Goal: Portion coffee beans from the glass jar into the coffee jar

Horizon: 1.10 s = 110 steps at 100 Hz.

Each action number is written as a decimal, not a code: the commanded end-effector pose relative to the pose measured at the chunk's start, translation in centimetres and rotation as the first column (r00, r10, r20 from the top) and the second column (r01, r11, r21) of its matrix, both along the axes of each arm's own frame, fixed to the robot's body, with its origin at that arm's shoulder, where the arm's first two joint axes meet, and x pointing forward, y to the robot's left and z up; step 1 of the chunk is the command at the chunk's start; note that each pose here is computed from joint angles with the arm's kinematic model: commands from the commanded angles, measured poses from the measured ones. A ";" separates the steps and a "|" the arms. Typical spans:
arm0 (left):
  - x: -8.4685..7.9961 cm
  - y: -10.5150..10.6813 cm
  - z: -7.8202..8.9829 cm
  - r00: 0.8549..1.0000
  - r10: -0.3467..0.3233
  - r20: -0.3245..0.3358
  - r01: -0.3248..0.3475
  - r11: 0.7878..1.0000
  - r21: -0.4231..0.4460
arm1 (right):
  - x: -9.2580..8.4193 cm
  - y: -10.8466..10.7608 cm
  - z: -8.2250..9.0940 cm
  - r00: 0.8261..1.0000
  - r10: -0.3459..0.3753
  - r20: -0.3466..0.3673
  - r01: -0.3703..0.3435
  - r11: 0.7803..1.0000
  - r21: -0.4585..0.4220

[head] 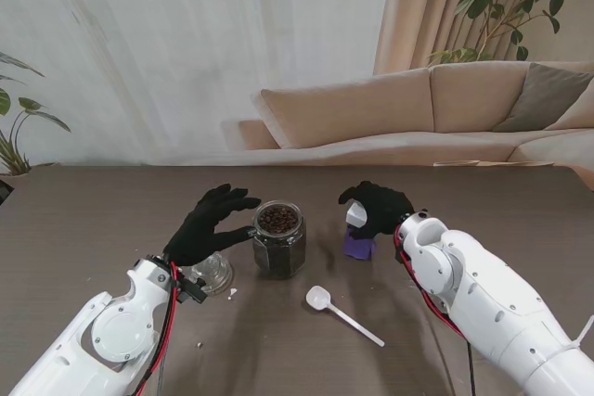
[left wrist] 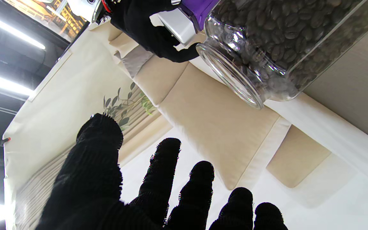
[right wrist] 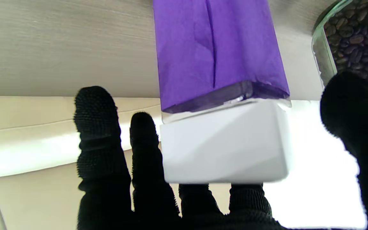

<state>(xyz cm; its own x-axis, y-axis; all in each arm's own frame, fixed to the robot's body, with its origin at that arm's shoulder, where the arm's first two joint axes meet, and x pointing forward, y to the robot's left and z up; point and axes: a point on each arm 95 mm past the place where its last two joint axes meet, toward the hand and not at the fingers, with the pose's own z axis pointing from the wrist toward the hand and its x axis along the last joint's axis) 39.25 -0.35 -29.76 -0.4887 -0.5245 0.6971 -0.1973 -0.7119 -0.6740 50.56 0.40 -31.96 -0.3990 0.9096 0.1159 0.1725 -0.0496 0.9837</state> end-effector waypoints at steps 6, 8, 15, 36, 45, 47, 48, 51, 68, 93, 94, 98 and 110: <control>-0.1 -0.3 0.0 1.000 -0.012 -0.009 0.012 1.000 0.002 | -0.3 0.6 1.7 1.000 0.004 0.015 -0.005 1.000 0.025; -0.1 -0.3 0.0 1.000 -0.012 -0.009 0.012 1.000 0.002 | -0.3 0.7 2.0 1.000 0.004 0.021 -0.005 1.000 0.030; 0.0 -0.4 0.0 1.000 -0.013 -0.010 0.013 1.000 0.002 | -0.7 1.0 3.1 0.999 0.000 0.046 -0.003 0.998 0.065; 0.3 -0.7 0.2 1.000 -0.023 -0.013 0.023 1.000 -0.002 | -2.8 2.4 6.5 0.990 -0.017 0.137 -0.011 0.980 0.199; 0.4 -0.9 0.3 1.000 -0.029 -0.011 0.029 1.000 -0.003 | -3.9 2.8 7.6 0.986 -0.016 0.164 -0.026 0.967 0.253; 0.4 -0.9 0.4 0.999 -0.030 -0.011 0.030 1.000 -0.004 | -4.1 2.9 7.8 0.986 -0.015 0.167 -0.030 0.963 0.266; 0.4 -0.9 0.4 0.999 -0.031 -0.011 0.030 1.000 -0.005 | -4.2 2.9 7.9 0.986 -0.015 0.168 -0.032 0.961 0.274; 0.5 -1.0 0.4 0.999 -0.033 -0.010 0.033 0.999 -0.005 | -4.6 3.1 8.1 0.985 -0.013 0.171 -0.039 0.954 0.297; 0.7 -1.1 0.5 0.999 -0.041 -0.007 0.041 0.999 -0.005 | -6.7 3.6 8.4 0.987 0.022 0.157 -0.084 0.912 0.401; 0.5 -1.1 0.2 0.999 -0.033 -0.010 0.033 0.999 0.003 | -9.7 3.4 6.8 0.996 0.043 0.076 -0.076 0.864 0.498; 0.5 -1.1 0.2 0.999 -0.033 -0.011 0.033 0.999 0.005 | -9.8 3.4 6.7 0.996 0.043 0.075 -0.074 0.862 0.501; 0.4 -1.0 0.2 0.999 -0.031 -0.015 0.031 0.999 0.011 | -10.2 3.3 6.4 0.997 0.039 0.070 -0.070 0.856 0.513; 0.2 -0.7 0.1 0.999 -0.020 -0.027 0.021 0.999 0.024 | -11.4 3.1 5.4 0.997 0.027 0.066 -0.058 0.834 0.548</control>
